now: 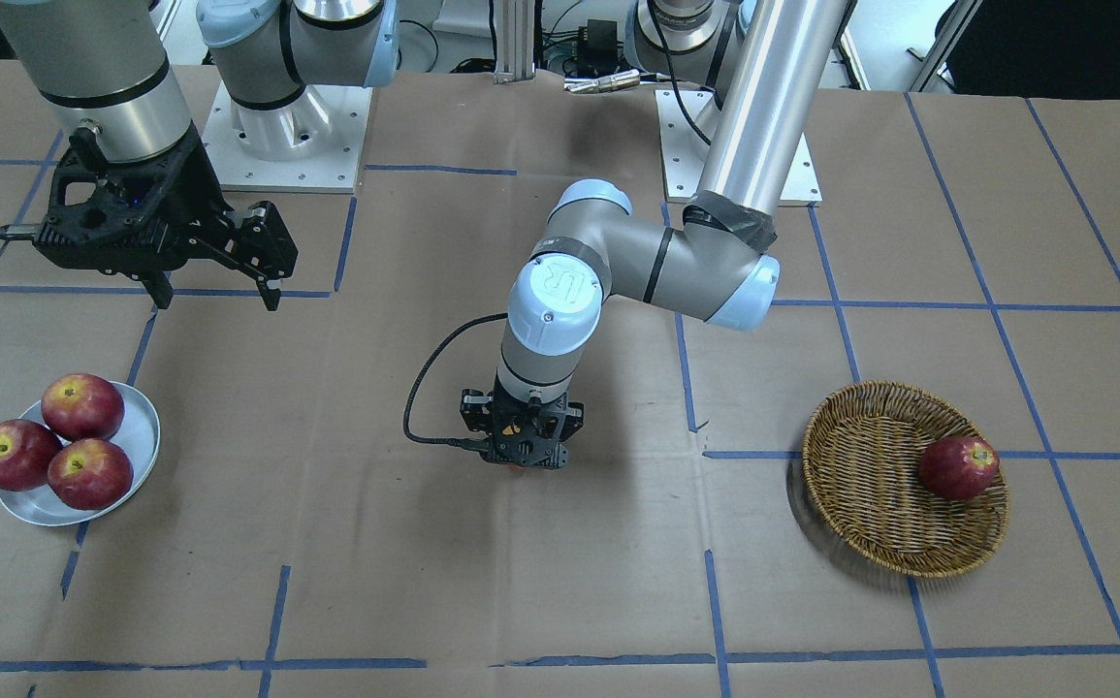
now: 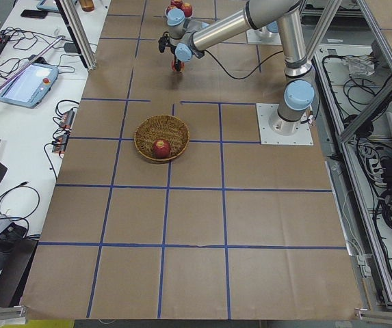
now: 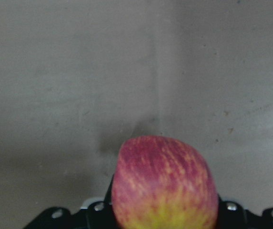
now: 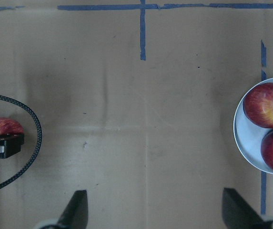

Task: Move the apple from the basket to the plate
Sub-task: 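Set the apple on the table and open the left gripper, then raise the left gripper back toward the basket while the right gripper reaches toward the apple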

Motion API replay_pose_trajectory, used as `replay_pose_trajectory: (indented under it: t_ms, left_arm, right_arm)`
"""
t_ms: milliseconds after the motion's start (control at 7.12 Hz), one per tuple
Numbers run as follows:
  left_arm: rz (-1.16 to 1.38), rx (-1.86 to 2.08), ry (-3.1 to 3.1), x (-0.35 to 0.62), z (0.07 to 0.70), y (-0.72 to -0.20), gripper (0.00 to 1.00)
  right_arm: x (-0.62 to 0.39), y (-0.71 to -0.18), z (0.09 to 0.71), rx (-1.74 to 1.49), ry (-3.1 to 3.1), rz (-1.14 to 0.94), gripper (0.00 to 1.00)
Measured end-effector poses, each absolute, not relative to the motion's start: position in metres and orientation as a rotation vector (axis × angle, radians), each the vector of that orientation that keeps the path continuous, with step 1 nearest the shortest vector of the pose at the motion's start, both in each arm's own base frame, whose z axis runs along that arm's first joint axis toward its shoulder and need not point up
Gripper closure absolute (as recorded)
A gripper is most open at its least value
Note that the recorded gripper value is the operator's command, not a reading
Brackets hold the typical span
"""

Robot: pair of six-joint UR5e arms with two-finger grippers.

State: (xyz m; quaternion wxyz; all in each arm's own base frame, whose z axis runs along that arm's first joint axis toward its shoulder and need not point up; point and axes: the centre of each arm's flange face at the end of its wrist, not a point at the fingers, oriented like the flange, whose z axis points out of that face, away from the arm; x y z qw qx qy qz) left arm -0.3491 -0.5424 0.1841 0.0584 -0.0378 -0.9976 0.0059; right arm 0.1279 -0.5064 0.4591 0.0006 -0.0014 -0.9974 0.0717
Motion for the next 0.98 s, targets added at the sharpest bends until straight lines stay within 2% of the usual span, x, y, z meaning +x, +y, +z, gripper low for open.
replay_pose_trajectory:
  t_ms: [281,562,983]
  left_arm:
    - [0.030,-0.124,-3.023,-0.354,0.188,-0.541,0.01]
    - [0.046,-0.132,-3.017,-0.349,0.223,-0.539,0.01]
    - [-0.077,-0.179,-3.054,-0.275,0.375,-0.528,0.01]
  right_arm:
    - [0.128,-0.506,0.459,-0.006,-3.132,0.227,0.00]
    - [0.128,-0.506,0.460,-0.005,-3.129,0.227,0.00]
    - [0.130,-0.507,0.461,-0.002,-3.124,0.231,0.00]
